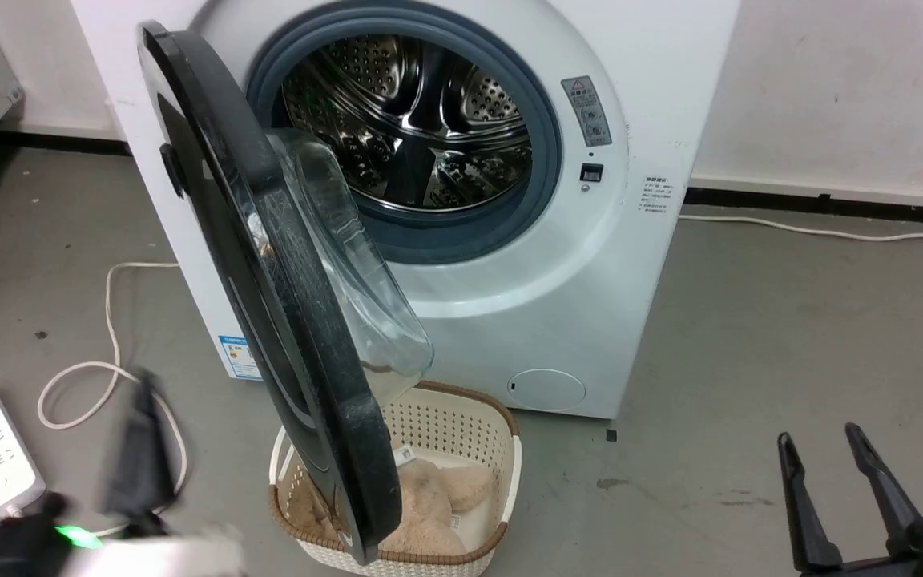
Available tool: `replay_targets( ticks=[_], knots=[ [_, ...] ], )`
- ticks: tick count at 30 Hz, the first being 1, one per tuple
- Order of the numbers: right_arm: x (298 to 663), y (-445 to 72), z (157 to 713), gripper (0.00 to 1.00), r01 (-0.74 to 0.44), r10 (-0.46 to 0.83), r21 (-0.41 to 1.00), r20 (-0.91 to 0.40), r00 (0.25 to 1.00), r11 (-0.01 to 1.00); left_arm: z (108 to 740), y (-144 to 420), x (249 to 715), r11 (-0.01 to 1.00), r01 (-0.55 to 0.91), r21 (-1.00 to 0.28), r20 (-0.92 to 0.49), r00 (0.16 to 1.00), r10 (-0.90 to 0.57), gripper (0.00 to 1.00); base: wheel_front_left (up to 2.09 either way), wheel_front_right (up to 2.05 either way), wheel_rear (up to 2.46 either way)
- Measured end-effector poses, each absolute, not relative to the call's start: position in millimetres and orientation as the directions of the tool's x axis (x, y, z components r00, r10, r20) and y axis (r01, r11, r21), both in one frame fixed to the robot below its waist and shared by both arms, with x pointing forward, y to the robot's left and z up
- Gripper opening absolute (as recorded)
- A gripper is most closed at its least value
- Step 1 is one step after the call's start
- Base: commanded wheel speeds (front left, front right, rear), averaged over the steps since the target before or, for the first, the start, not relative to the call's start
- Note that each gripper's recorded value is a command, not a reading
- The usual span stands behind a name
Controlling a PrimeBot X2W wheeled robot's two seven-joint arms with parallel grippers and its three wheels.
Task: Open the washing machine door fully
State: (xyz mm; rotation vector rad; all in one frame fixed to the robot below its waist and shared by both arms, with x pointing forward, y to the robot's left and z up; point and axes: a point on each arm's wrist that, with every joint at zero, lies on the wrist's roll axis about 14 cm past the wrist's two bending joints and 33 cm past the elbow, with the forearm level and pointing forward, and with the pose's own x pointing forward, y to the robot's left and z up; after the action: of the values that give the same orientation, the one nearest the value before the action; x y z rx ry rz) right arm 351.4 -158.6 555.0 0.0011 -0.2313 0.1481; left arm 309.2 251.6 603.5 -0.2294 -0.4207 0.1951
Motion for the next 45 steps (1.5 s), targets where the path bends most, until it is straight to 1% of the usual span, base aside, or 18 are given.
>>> replay_targets(
  ticks=[4, 7, 10, 13, 16, 19, 20, 21, 22, 26, 27, 28, 29, 30, 34, 36, 39, 45],
  knots=[
    [350.0, -161.5, 557.6, 1.00, -0.138, 0.137, -0.015, 0.237, 0.962, 0.990, 670.8, 268.1, 297.3, 0.943, -0.146, -0.300, 0.560, 0.773, 0.298, 0.00, 0.00, 0.00, 0.00],
    [348.6, -162.1, 558.9, 1.00, -0.136, 0.136, -0.015, 0.241, 0.961, 0.991, 711.4, 259.4, 288.0, 0.957, -0.111, -0.267, 0.667, 0.696, 0.267, 0.00, 0.00, 0.00, 0.00],
    [347.5, -162.5, 559.6, 1.00, -0.135, 0.134, -0.015, 0.243, 0.961, 0.991, 738.7, 242.5, 280.1, 0.975, -0.072, -0.212, 0.739, 0.641, 0.208, 0.00, 0.00, 0.00, 0.00],
    [347.4, -163.3, 558.8, 1.00, -0.132, 0.131, -0.010, 0.241, 0.962, 0.991, 753.8, 219.1, 278.6, 0.988, -0.019, -0.150, 0.775, 0.618, 0.130, 0.00, 0.00, 0.00, 0.00],
    [348.0, -164.4, 557.1, 1.00, -0.130, 0.127, -0.004, 0.236, 0.963, 0.992, 756.8, 188.7, 283.3, 0.994, 0.059, -0.095, 0.767, 0.641, 0.035, 0.00, 0.00, 0.00, 0.00],
    [348.5, -165.2, 555.1, 1.00, -0.127, 0.124, -0.001, 0.230, 0.965, 0.992, 748.7, 150.5, 290.9, 0.983, 0.176, -0.055, 0.725, 0.684, -0.082, 0.00, 0.00, 0.00, 0.00],
    [348.5, -165.2, 555.1, 1.00, -0.127, 0.124, -0.001, 0.230, 0.965, 0.992, 748.7, 150.5, 290.9, 0.983, 0.176, -0.055, 0.725, 0.684, -0.082, 0.00, 0.00, 0.00, 0.00],
    [348.9, -165.8, 553.8, 1.00, -0.126, 0.121, 0.005, 0.227, 0.966, 0.992, 735.2, 125.8, 295.9, 0.966, 0.253, -0.056, 0.679, 0.719, -0.150, 0.00, 0.00, 0.00, 0.00],
    [349.1, -166.0, 552.8, 1.00, -0.125, 0.120, 0.007, 0.224, 0.967, 0.992, 725.6, 115.4, 298.3, 0.957, 0.284, -0.063, 0.650, 0.739, -0.176, 0.00, 0.00, 0.00, 0.00],
    [350.0, -166.3, 550.1, 1.00, -0.124, 0.119, 0.008, 0.215, 0.969, 0.992, 677.3, 85.6, 309.6, 0.928, 0.352, -0.123, 0.504, 0.828, -0.248, 0.00, 0.00, 0.00, 0.00],
    [350.0, -166.3, 550.1, 1.00, -0.124, 0.119, 0.008, 0.215, 0.969, 0.992, 677.3, 85.6, 309.6, 0.928, 0.352, -0.123, 0.504, 0.828, -0.248, 0.00, 0.00, 0.00, 0.00],
    [351.2, -166.2, 549.5, 1.00, -0.124, 0.119, 0.011, 0.214, 0.970, 0.992, 647.1, 78.8, 316.3, 0.922, 0.349, -0.171, 0.406, 0.877, -0.257, 0.00, 0.00, 0.00, 0.00],
    [351.2, -166.2, 549.5, 1.00, -0.124, 0.119, 0.011, 0.214, 0.970, 0.992, 647.1, 78.8, 316.3, 0.922, 0.349, -0.171, 0.406, 0.877, -0.257, 0.00, 0.00, 0.00, 0.00],
    [352.4, -166.7, 549.5, 1.00, -0.122, 0.116, 0.016, 0.214, 0.970, 0.992, 619.8, 75.7, 321.3, 0.921, 0.333, -0.203, 0.319, 0.912, -0.259, 0.00, 0.00, 0.00, 0.00],
    [354.2, -167.2, 546.9, 1.00, -0.120, 0.114, 0.020, 0.207, 0.972, 0.993, 575.2, 77.3, 328.4, 0.928, 0.286, -0.238, 0.177, 0.952, -0.248, 0.00, 0.00, 0.00, 0.00],
    [354.4, -167.1, 546.0, 1.00, -0.120, 0.114, 0.021, 0.204, 0.972, 0.992, 566.8, 79.2, 329.7, 0.931, 0.272, -0.241, 0.152, 0.959, -0.241, 0.00, 0.00, 0.00, 0.00],
    [355.5, -166.3, 543.7, 1.00, -0.122, 0.116, 0.022, 0.197, 0.974, 0.992, 541.2, 94.7, 334.4, 0.944, 0.195, -0.264, 0.076, 0.980, -0.182, 0.00, 0.00, 0.00, 0.00],
    [358.2, -161.9, 541.4, 1.00, -0.136, 0.129, 0.026, 0.190, 0.973, 0.990, 518.0, 118.3, 336.3, 0.967, 0.109, -0.229, 0.001, 0.994, -0.112, 0.00, 0.00, 0.00, 0.00]
  ],
)
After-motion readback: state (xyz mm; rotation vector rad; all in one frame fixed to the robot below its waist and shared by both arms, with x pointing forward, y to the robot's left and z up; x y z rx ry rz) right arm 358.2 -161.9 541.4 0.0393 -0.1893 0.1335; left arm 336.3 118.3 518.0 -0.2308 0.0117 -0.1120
